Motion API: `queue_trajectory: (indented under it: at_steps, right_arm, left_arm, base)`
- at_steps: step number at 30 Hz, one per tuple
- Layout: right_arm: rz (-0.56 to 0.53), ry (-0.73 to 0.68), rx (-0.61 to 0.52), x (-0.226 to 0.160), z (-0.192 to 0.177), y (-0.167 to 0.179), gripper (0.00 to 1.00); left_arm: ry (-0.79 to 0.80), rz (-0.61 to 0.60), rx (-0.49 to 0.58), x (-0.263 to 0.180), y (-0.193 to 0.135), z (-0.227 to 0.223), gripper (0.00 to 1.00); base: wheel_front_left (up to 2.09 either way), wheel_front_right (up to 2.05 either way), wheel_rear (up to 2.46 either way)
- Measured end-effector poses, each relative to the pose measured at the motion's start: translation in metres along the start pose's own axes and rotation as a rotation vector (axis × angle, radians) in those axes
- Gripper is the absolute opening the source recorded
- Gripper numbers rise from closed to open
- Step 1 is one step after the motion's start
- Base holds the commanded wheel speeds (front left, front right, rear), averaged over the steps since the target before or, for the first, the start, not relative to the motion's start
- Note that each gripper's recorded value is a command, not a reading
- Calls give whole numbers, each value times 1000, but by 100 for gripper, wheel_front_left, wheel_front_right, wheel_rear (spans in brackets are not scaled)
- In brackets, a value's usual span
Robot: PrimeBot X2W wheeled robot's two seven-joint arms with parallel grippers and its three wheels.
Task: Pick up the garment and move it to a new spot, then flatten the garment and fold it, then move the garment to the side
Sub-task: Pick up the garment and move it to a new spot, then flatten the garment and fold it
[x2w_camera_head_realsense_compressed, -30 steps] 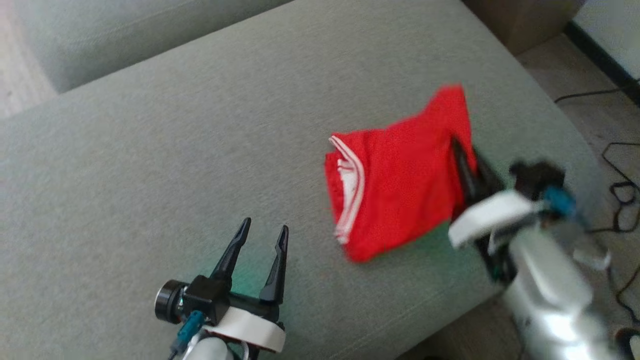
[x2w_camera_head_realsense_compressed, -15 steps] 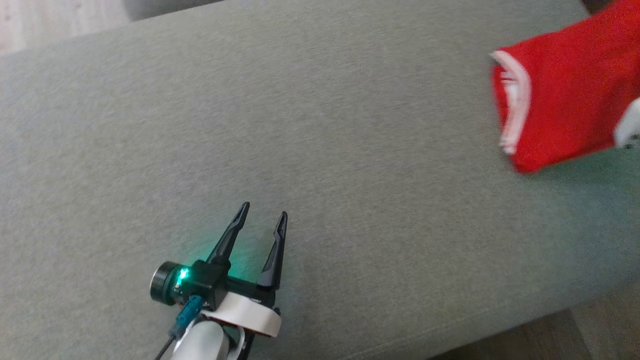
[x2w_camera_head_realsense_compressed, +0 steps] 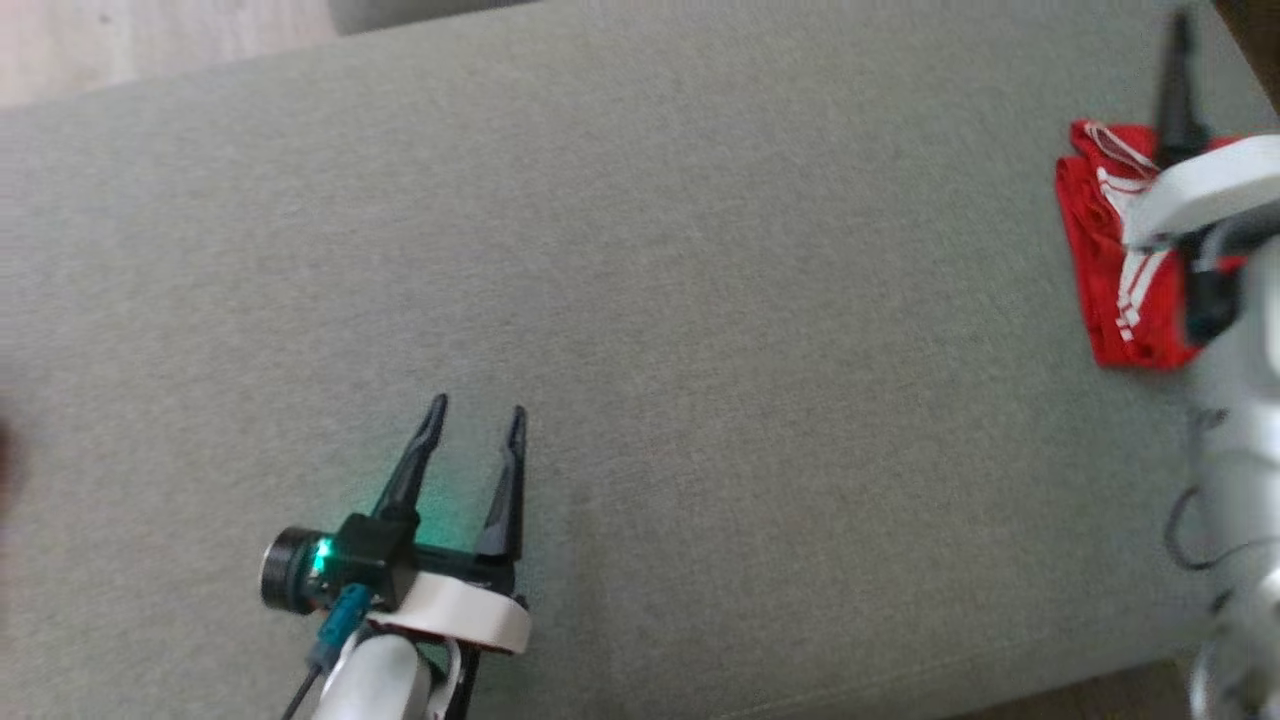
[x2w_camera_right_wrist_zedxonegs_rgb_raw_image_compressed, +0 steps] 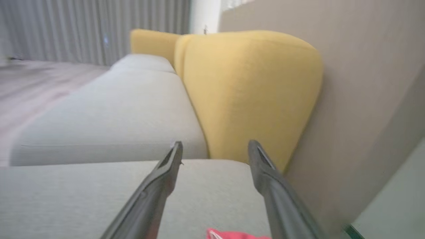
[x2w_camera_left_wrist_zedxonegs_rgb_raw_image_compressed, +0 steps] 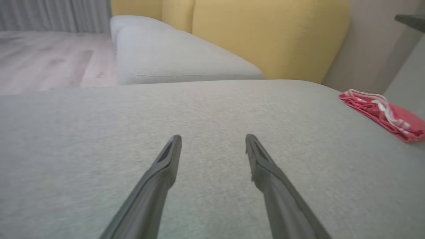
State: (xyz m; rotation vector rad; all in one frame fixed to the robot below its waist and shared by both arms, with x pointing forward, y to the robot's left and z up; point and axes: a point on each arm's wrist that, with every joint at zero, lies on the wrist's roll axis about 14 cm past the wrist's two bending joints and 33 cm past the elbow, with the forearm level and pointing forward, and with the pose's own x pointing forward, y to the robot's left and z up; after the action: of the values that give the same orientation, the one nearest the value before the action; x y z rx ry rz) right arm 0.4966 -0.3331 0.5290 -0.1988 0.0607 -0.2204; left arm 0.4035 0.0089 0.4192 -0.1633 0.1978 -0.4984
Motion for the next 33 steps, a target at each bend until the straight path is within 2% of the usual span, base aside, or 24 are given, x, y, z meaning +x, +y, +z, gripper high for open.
queue_trajectory:
  at_steps: [4,12,16,22,33]
  right_arm:
    - [127,-72,38,-13,12,55,100]
    - [315,25,179,-86,-39,141,100]
    - [348,72,219,-113,-56,157,100]
    - [370,90,255,-135,-62,168,100]
    - [392,85,321,-155,-58,175,100]
  left_arm:
    - [-26,85,15,-12,20,10,100]
    - [-29,316,7,-75,72,9,100]
    - [-49,403,5,-101,91,14,100]
    - [-79,485,6,-128,105,20,100]
    - [-98,534,1,-154,108,19,100]
  base:
    - [0,0,0]
    - [0,0,0]
    - [0,0,0]
    - [0,0,0]
    - [0,0,0]
